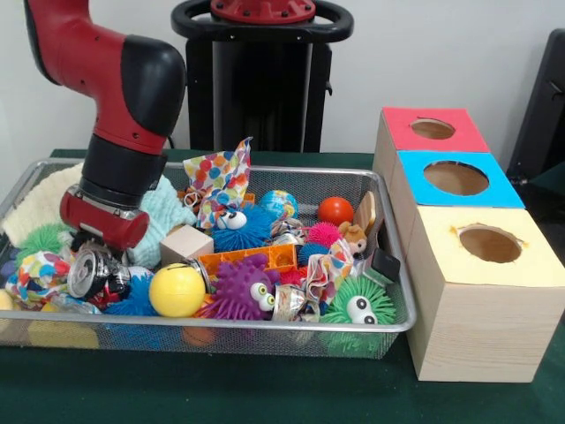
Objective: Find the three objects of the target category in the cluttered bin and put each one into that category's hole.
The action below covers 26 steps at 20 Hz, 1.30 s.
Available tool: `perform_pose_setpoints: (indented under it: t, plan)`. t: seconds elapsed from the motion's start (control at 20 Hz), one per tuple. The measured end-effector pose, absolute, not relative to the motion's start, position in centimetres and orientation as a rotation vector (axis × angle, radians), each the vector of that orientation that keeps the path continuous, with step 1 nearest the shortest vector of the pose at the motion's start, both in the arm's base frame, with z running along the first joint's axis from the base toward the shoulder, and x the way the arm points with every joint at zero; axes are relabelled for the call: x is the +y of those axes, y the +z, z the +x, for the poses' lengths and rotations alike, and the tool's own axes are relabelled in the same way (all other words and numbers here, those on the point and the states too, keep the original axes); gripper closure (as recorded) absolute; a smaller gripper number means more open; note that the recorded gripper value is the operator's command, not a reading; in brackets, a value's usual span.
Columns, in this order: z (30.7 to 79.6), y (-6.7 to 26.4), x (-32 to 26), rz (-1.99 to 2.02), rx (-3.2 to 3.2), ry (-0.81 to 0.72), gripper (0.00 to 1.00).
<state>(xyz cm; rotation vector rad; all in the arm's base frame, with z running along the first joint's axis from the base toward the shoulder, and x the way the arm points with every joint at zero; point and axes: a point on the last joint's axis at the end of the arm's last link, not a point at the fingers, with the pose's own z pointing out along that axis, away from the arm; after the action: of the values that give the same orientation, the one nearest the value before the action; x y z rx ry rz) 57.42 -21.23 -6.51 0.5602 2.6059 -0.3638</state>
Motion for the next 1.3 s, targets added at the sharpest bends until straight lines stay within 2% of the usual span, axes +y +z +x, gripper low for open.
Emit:
perform_pose_setpoints:
  t: [0.3, 0.6, 1.3]
  plan:
    - [57.1, -5.7, -23.8, 0.691, 2.653, -0.243, 0.0]
    - [57.6, -5.2, -23.8, 0.711, 2.671, -0.192, 0.0]
    - [57.4, -5.3, -23.0, 0.651, 2.693, -0.191, 0.0]
